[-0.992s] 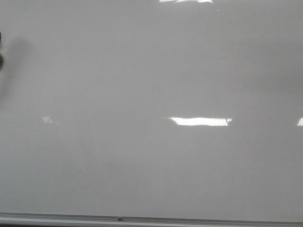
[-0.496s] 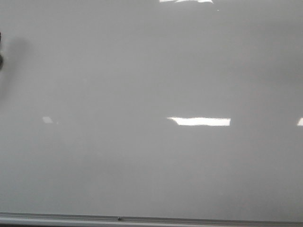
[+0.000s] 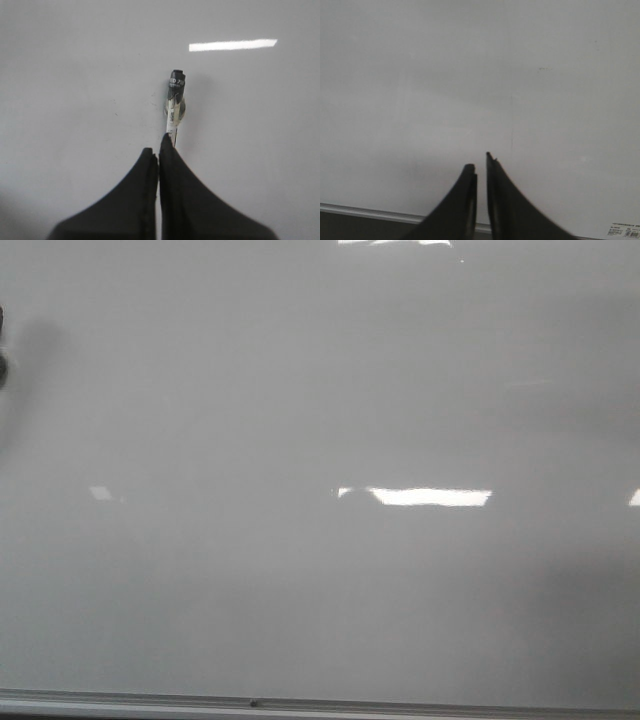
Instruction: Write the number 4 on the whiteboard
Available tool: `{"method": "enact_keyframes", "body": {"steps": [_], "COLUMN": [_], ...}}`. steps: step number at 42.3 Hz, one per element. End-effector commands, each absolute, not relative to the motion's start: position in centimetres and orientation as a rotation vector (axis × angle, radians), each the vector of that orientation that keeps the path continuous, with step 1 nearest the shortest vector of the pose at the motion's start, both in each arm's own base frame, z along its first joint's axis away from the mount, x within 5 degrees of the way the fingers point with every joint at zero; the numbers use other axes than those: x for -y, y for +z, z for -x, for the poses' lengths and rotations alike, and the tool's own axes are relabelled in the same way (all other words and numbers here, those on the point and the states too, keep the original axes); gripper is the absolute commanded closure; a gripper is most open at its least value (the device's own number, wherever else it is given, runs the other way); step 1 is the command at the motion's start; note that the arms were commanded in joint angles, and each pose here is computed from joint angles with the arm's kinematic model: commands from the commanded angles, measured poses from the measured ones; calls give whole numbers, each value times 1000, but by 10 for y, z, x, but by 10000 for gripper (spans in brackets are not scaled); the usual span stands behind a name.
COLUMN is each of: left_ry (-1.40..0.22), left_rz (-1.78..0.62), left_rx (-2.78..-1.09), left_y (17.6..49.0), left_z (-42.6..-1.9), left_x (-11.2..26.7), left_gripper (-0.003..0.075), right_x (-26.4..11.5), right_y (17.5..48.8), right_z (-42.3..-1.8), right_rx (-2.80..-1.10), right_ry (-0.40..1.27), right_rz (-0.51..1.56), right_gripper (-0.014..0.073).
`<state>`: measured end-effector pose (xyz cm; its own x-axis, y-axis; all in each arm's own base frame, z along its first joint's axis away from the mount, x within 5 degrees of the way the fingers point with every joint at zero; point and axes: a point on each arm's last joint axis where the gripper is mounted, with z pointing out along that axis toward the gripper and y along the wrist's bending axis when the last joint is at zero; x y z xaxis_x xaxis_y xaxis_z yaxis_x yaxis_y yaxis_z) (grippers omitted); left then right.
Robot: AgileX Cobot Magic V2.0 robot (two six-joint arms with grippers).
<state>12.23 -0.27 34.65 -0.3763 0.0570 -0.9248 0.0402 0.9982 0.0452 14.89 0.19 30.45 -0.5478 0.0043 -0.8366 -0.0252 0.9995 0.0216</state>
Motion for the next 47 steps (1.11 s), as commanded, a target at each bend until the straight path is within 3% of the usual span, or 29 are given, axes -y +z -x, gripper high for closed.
{"method": "enact_keyframes", "body": {"steps": [1, 5, 7, 10, 27, 47], "left_ry": [2, 2, 2, 2, 0, 3], "left_rz": [-53, -54, -55, -55, -56, -53], "left_rx": [-1900, -1938, -1958, -1982, -2099, -2084], "left_y": [356, 351, 348, 345, 316, 272], "left_z": [-134, -143, -147, -154, -199, -264], "left_x": [3, 4, 4, 4, 5, 6], "left_gripper": [558, 359, 271, 209, 209, 209], "right_x": [-1, -1, -1, -1, -1, -1], "right_y": [321, 321, 321, 321, 321, 321], "right_z": [-153, -153, -153, -153, -153, -153], "right_rx": [-2055, -2055, -2055, -2055, -2055, -2055], "right_ry": [30, 30, 30, 30, 30, 30], "right_rz": [7, 7, 7, 7, 7, 7], "right_gripper": [211, 8, -44, -67, -55, -55]}}
